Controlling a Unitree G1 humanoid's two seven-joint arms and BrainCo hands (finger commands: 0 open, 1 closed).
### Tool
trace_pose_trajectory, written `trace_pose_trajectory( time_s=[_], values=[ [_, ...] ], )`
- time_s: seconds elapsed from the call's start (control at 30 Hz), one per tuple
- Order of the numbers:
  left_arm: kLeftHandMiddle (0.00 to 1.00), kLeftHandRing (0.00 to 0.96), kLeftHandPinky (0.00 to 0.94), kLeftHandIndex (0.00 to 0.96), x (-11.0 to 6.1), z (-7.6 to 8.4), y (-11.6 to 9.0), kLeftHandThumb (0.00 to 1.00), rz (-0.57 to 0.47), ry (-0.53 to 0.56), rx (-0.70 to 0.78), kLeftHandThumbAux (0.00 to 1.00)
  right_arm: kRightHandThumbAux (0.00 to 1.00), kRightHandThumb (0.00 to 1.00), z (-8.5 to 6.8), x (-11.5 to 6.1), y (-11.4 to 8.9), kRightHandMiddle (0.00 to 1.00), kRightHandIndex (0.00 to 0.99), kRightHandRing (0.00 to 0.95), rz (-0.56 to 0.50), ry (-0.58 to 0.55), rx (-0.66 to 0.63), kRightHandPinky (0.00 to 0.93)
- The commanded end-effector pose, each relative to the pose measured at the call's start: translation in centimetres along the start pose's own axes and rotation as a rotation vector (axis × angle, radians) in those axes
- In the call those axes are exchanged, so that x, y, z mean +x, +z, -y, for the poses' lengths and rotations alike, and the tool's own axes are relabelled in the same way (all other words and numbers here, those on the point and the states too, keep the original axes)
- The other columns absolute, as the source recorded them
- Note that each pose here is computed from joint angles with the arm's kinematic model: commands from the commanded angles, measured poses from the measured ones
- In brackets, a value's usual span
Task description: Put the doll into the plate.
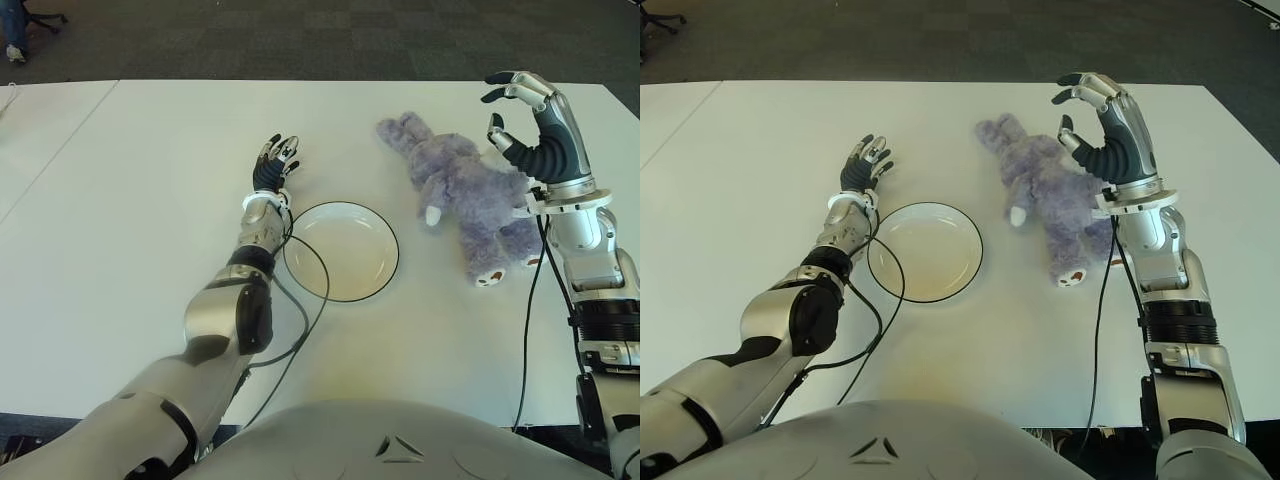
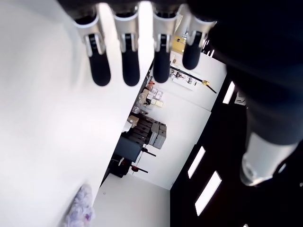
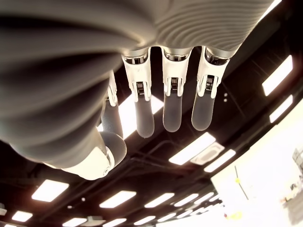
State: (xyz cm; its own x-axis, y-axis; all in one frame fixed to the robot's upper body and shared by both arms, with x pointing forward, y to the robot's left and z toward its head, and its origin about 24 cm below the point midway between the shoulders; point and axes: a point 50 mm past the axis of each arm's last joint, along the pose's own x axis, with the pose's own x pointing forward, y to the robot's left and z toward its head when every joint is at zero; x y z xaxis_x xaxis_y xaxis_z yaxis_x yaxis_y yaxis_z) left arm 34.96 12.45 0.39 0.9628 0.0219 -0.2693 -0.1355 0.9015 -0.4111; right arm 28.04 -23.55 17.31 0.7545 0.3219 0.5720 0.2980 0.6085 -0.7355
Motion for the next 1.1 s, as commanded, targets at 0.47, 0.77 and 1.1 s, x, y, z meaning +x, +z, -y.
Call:
trace_pose_trajectory(
  time_s=[0.47,0.77,1.1],
  values=[
    [0.200,0.210,0.233,0.164,-4.6,-3.8,-9.0,0.000,-0.293,0.129,-0.044,0.678,0.723,0.681,-1.5,-1.2,-0.6,0.839,0.435,0.841,-0.044,0.240,0.016,0.821],
    [0.193,0.200,0.220,0.154,-4.6,-3.8,-9.1,0.000,-0.297,0.130,-0.038,0.673,0.515,0.132,-2.2,-4.4,-1.3,0.024,0.019,0.044,-0.104,0.763,0.011,0.052],
    [0.200,0.211,0.244,0.163,-4.5,-3.6,-9.0,0.000,-0.292,0.134,-0.036,0.680,0.360,0.147,-2.0,-4.8,-1.2,0.000,0.000,0.000,-0.128,0.924,-0.086,0.000]
  ],
)
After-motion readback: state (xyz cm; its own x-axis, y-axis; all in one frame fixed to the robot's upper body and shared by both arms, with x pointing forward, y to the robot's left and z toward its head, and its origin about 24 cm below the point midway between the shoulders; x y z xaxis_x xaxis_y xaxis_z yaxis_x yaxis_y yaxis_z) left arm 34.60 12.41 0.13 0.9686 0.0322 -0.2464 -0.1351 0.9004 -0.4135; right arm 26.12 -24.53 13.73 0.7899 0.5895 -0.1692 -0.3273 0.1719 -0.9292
